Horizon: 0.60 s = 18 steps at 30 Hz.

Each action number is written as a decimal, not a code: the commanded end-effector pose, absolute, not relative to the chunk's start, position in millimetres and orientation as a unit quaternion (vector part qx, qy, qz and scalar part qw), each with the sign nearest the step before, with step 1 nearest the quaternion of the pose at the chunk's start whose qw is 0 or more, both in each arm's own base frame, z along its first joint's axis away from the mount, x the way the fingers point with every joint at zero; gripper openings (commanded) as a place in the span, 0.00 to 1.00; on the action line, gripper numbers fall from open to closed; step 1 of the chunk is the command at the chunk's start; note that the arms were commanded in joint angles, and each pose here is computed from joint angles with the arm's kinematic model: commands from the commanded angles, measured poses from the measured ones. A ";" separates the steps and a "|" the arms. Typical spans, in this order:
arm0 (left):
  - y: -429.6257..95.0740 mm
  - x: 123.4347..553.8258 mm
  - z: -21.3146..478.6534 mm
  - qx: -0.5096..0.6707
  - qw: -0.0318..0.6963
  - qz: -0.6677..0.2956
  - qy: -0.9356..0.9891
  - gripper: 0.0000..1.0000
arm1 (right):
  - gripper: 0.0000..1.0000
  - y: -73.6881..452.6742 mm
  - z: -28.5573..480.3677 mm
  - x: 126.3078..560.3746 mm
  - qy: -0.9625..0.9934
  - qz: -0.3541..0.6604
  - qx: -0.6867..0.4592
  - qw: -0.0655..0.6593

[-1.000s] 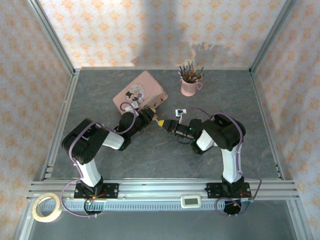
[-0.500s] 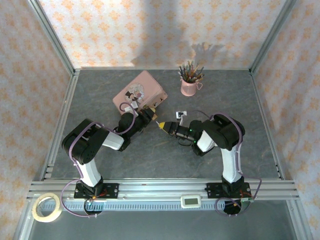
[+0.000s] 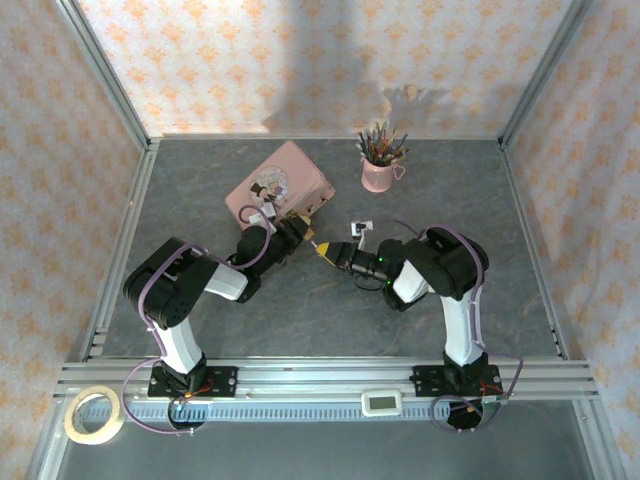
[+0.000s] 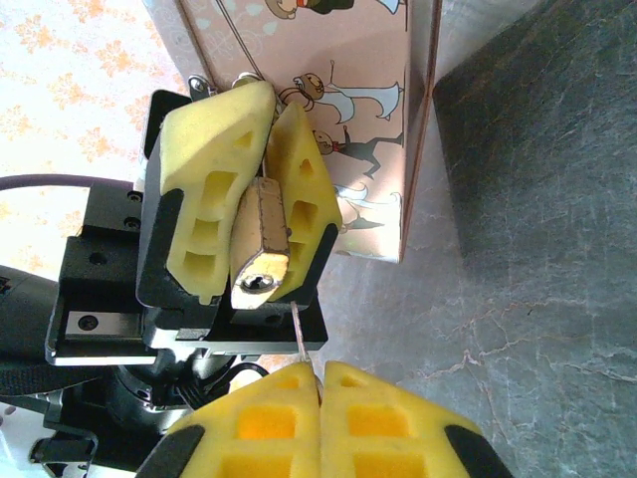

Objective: Unlock the padlock with the key

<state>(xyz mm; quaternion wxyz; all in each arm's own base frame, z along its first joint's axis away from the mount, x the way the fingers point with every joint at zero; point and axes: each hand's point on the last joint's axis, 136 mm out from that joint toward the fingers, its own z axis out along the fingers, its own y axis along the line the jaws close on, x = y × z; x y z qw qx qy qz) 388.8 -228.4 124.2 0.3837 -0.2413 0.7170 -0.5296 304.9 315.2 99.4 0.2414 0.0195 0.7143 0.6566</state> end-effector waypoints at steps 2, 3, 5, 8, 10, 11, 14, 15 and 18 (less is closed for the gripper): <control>-234.2 387.0 150.6 -0.223 0.404 -0.563 0.686 0.00 | 0.00 312.5 147.8 304.8 0.653 0.694 -0.022 0.302; -233.6 387.0 149.7 -0.224 0.403 -0.562 0.687 0.00 | 0.00 312.3 149.0 304.3 0.653 0.694 -0.023 0.303; -233.7 387.0 150.1 -0.224 0.404 -0.562 0.686 0.00 | 0.00 311.5 151.1 303.1 0.652 0.693 -0.025 0.306; -234.1 386.4 150.2 -0.224 0.403 -0.563 0.686 0.00 | 0.00 311.4 152.9 302.6 0.652 0.693 -0.028 0.308; -233.6 386.7 150.8 -0.225 0.404 -0.563 0.685 0.00 | 0.00 311.1 154.1 302.2 0.651 0.693 -0.029 0.309; -233.6 386.5 150.3 -0.225 0.403 -0.563 0.686 0.00 | 0.00 311.6 155.0 302.3 0.650 0.693 -0.030 0.310; -234.7 385.4 150.8 -0.223 0.402 -0.564 0.686 0.00 | 0.00 311.5 154.5 303.6 0.651 0.692 -0.029 0.311; -234.4 385.6 151.9 -0.224 0.402 -0.566 0.684 0.00 | 0.00 312.0 154.3 304.2 0.651 0.692 -0.028 0.311; -235.3 384.9 153.4 -0.222 0.403 -0.566 0.684 0.00 | 0.00 313.2 154.4 305.5 0.648 0.696 -0.027 0.310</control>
